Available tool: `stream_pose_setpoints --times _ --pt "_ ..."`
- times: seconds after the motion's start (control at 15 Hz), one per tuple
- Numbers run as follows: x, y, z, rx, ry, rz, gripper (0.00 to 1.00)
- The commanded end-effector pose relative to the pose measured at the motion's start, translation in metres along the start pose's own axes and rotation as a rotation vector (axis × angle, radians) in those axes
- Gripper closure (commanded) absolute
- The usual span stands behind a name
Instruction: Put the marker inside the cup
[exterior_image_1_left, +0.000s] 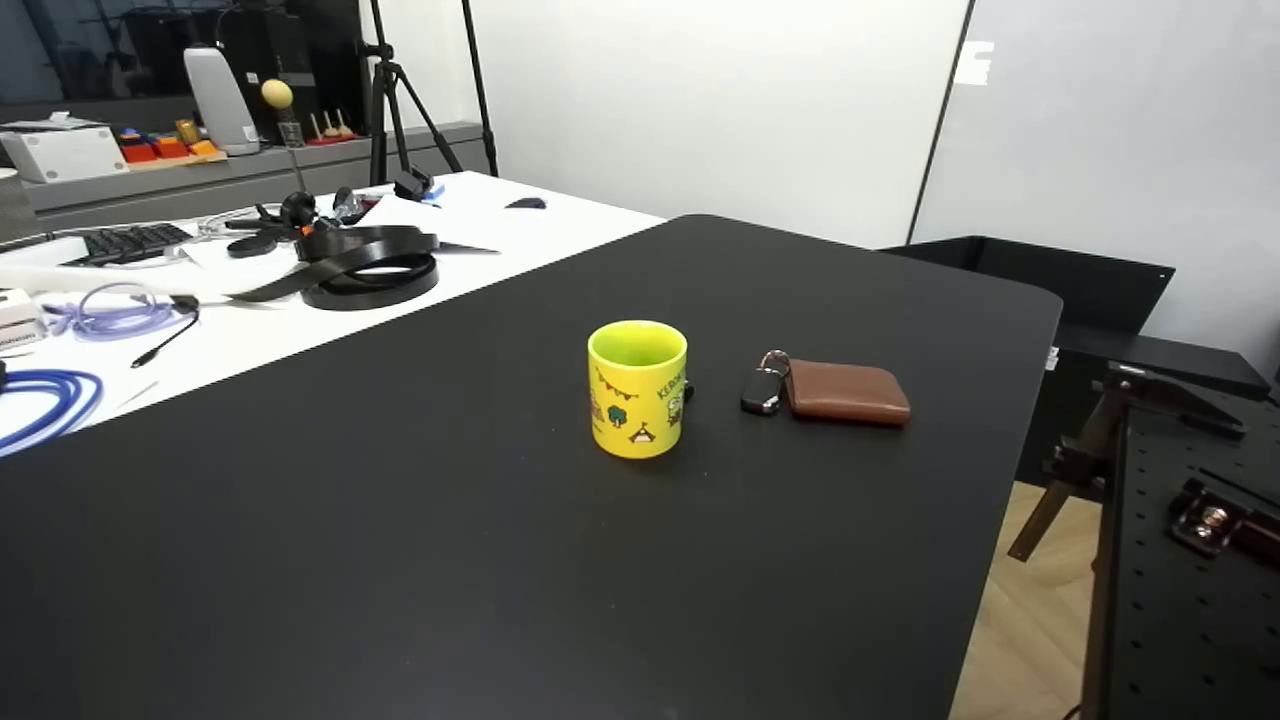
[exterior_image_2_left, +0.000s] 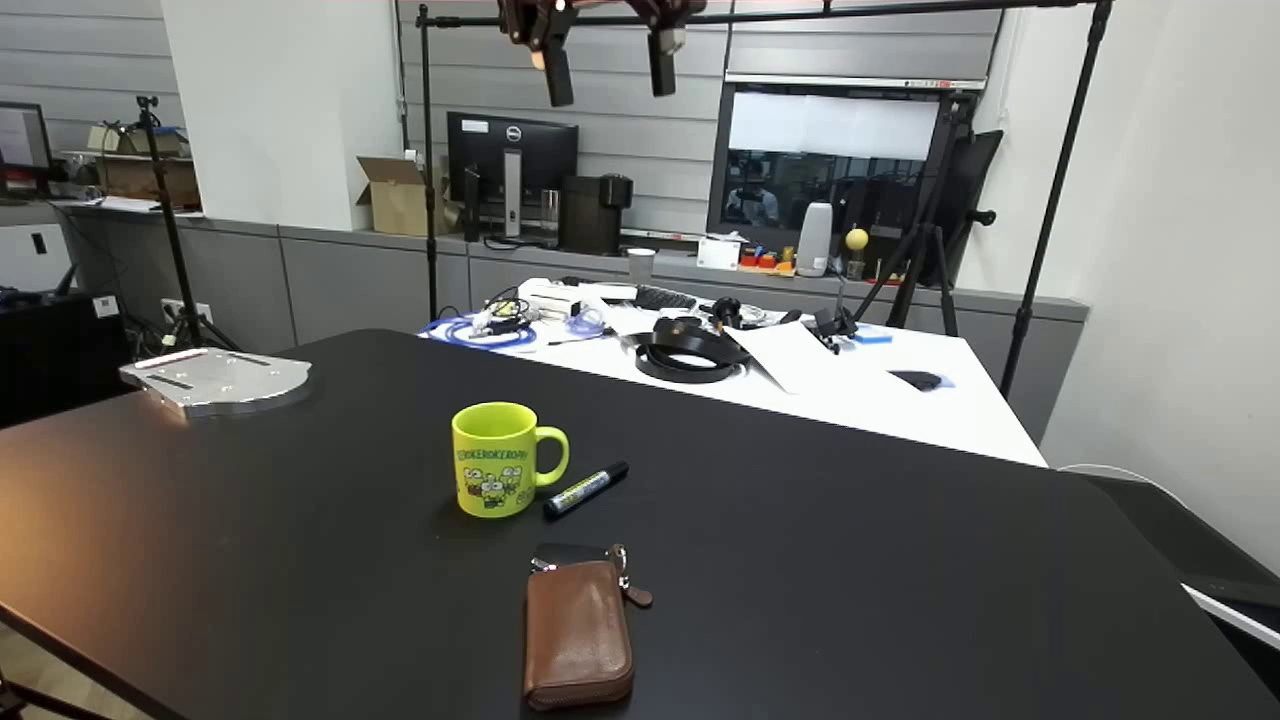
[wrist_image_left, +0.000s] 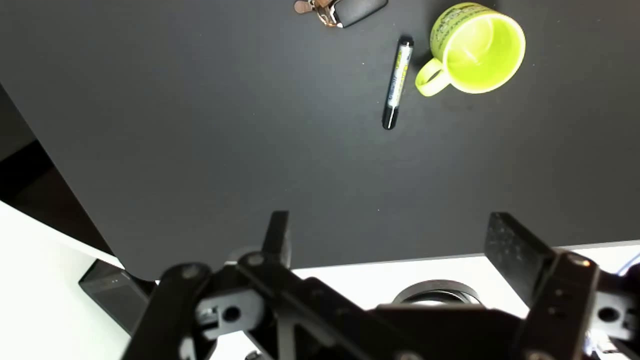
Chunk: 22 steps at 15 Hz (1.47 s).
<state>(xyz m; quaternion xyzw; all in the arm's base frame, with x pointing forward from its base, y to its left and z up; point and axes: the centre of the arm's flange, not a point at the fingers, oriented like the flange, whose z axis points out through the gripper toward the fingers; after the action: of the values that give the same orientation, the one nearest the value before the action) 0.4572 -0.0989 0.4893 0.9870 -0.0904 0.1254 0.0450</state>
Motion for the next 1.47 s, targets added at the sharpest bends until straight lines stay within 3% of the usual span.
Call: stream_pose_setpoints --times 0.0,0.27,0.87,1.27,1.33,1.4 --pt "0.0 0.004 0.007 -0.001 -0.008 0.01 0.0" --pt "0.005 0.002 0.017 0.013 -0.031 0.0 0.0" --pt "0.058 0.025 0.176 0.099 -0.251 0.105 0.0" --pt "0.053 -0.002 0.256 0.185 -0.354 0.12 0.0" --pt "0.038 0.001 0.242 0.161 -0.337 0.102 0.0" --pt "0.037 -0.002 0.25 0.162 -0.348 0.099 0.0"
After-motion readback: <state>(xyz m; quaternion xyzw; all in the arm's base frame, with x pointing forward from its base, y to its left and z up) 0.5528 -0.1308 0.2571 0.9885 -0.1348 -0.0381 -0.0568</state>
